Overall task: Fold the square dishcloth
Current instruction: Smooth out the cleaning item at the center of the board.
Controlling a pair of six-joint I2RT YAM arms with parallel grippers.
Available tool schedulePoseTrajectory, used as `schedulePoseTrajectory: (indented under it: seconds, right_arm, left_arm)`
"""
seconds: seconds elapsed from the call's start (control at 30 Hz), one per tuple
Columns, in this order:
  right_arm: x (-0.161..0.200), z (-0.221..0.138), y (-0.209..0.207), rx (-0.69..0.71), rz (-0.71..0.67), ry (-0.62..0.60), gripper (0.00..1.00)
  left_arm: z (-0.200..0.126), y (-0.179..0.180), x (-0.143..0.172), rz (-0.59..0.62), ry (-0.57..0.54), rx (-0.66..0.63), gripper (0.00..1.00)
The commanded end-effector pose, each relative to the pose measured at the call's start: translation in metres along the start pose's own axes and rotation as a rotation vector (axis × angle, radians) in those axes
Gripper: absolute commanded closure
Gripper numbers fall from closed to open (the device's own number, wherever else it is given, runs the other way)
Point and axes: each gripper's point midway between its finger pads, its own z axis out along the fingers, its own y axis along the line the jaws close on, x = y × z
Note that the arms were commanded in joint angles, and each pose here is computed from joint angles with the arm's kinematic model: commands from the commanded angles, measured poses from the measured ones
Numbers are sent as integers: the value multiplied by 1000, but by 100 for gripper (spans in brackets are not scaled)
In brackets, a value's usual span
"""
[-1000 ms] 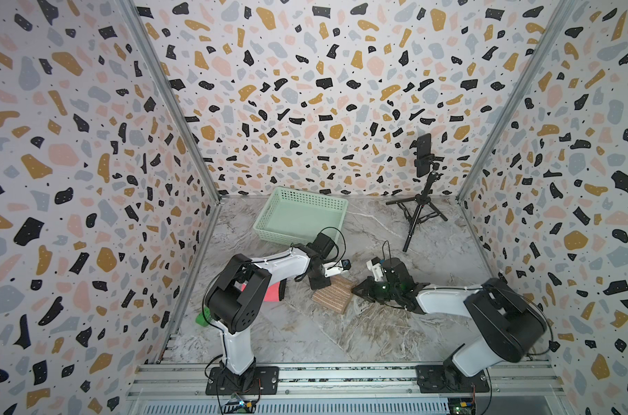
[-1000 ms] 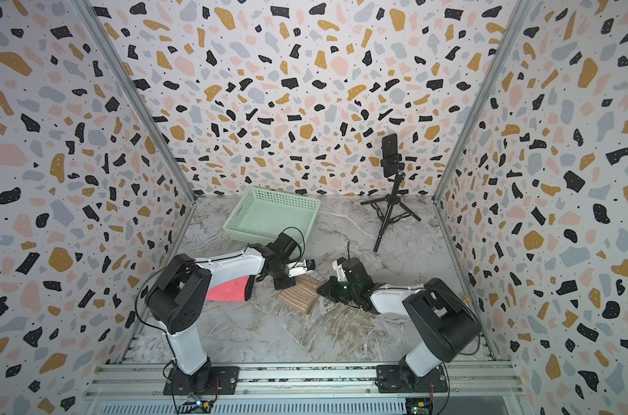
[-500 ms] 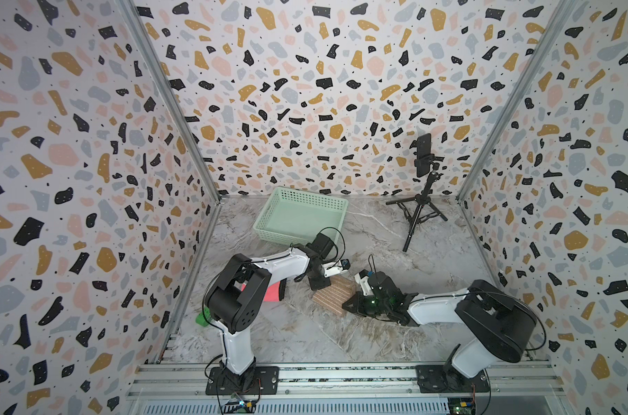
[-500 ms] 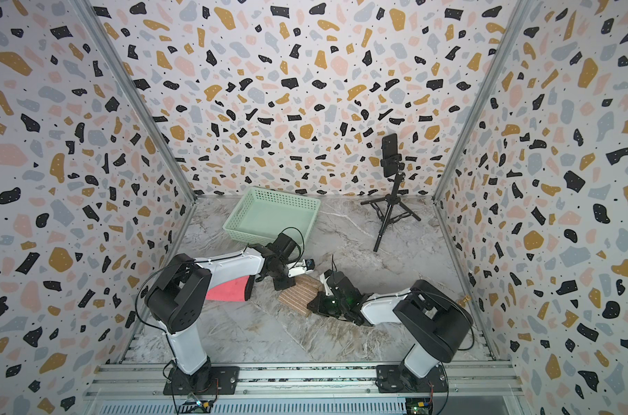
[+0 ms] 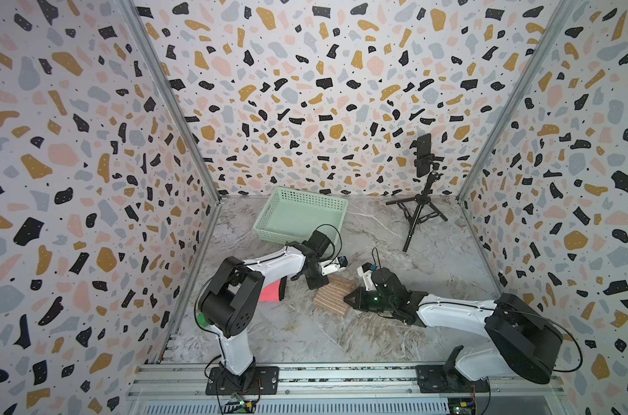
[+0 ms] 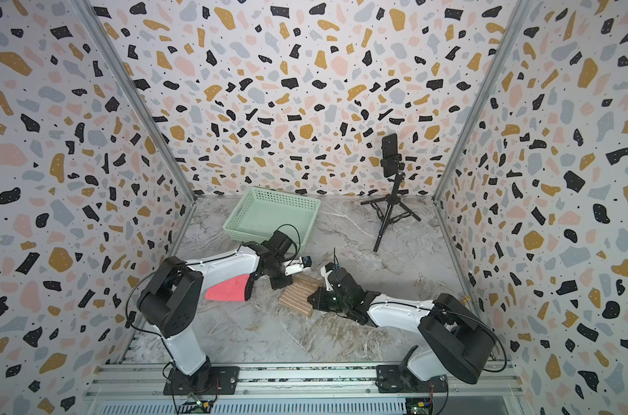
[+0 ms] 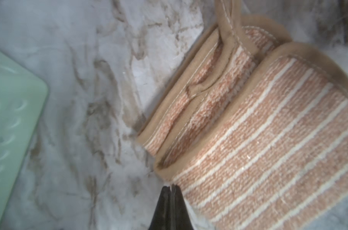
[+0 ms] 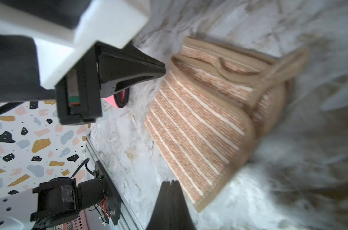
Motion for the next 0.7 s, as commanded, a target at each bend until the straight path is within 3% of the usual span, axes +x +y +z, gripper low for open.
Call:
schedulePoseTrajectory:
  seconds: [0.0,0.17,0.3,0.5,0.67]
  right_arm:
    - [-1,13,5,-11,-5,18,100]
    - [10,45,-13,-29,46,69,100]
    - [15,48,-24,6,44,81,100]
    - [-9,28,20,-10,-47,46,100]
    - [-19,50,28,-67,-52,36,100]
  left_arm:
    - [-35,12,-11,-50,-68,-19,86]
    - [-59,26,2,-133,-125,-61,73]
    - [-84,34,18,-211,-164,-86,66]
    - [-114,23,36,-249,-191,-79,65]
    - [-124,22,48,-274,-215,-96,63]
